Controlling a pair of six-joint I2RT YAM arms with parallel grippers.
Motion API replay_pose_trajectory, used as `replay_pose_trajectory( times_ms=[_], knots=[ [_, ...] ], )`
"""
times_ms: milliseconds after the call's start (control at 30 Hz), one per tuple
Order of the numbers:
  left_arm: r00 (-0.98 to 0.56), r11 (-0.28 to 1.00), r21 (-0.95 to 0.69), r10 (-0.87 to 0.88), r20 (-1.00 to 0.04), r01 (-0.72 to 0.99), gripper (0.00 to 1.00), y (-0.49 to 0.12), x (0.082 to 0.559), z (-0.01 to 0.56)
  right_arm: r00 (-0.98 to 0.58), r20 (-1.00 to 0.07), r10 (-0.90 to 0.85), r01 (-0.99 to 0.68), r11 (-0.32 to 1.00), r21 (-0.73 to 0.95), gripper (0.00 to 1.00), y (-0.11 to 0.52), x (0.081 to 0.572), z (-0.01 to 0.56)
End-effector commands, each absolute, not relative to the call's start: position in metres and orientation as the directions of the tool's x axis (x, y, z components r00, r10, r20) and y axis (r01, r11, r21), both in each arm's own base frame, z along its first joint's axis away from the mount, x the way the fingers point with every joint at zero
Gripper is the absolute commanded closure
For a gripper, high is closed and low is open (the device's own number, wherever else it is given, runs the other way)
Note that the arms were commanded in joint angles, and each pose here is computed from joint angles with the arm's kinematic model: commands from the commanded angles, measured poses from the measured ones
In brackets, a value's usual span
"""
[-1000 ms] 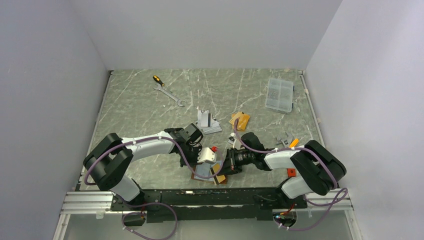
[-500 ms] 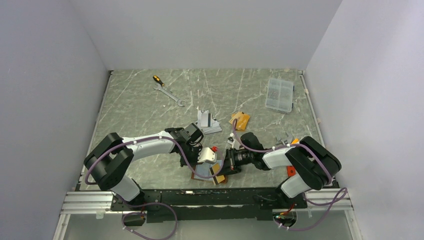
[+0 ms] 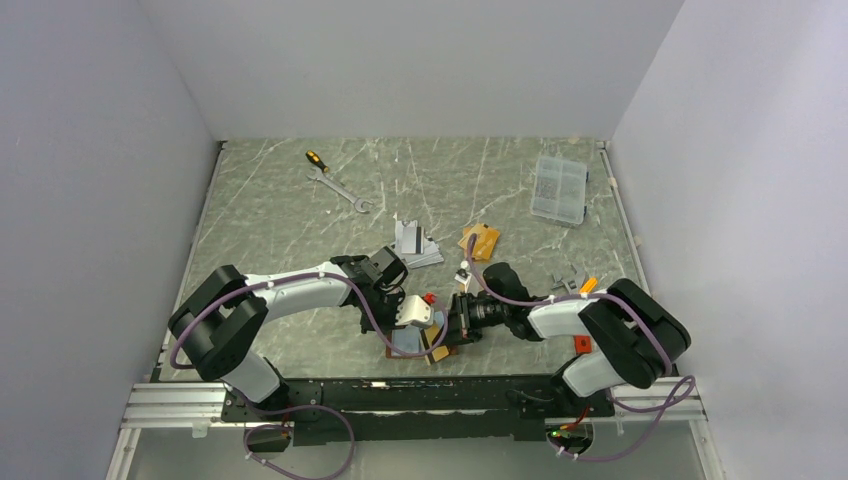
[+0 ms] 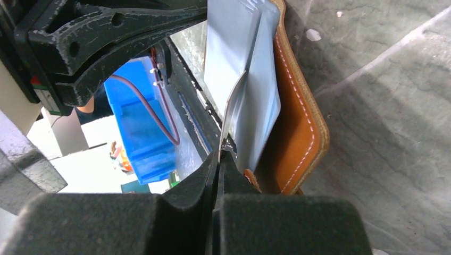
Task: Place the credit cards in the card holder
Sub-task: Insert the credit card into the card holder.
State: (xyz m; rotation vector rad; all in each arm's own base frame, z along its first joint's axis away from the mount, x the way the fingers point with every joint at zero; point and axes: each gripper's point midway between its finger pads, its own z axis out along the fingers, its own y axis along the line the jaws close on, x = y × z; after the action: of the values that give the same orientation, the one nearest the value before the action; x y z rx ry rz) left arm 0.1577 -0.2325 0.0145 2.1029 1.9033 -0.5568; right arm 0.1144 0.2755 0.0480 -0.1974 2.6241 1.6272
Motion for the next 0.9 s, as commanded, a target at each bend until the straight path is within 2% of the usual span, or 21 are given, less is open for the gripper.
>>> replay_pose_trajectory(
  times_ms=[0, 333, 667, 867],
  knots=[
    [0.055, -0.122, -0.174, 0.937, -0.344, 0.977, 1.0, -0.21, 0.132, -0.012, -0.977, -0.194, -0.09, -0.214, 0.382, 0.899, 1.0, 0.284, 0.124, 0.056],
    [0.067, -0.131, -0.173, 0.94, -0.335, 0.976, 1.0, -0.21, 0.132, -0.01, -0.972, -0.224, -0.072, -0.233, 0.439, 0.868, 1.0, 0.284, 0.135, 0.041],
    [0.062, -0.125, -0.149, 0.928, -0.367, 0.981, 1.0, -0.215, 0.138, 0.012, -0.94, -0.324, -0.106, -0.336, 0.455, 0.825, 1.0, 0.276, 0.131, 0.063],
    [0.056, -0.114, -0.13, 0.92, -0.387, 0.985, 1.0, -0.215, 0.149, 0.031, -0.933, -0.33, -0.14, -0.357, 0.464, 0.811, 1.0, 0.282, 0.139, 0.068]
  ],
)
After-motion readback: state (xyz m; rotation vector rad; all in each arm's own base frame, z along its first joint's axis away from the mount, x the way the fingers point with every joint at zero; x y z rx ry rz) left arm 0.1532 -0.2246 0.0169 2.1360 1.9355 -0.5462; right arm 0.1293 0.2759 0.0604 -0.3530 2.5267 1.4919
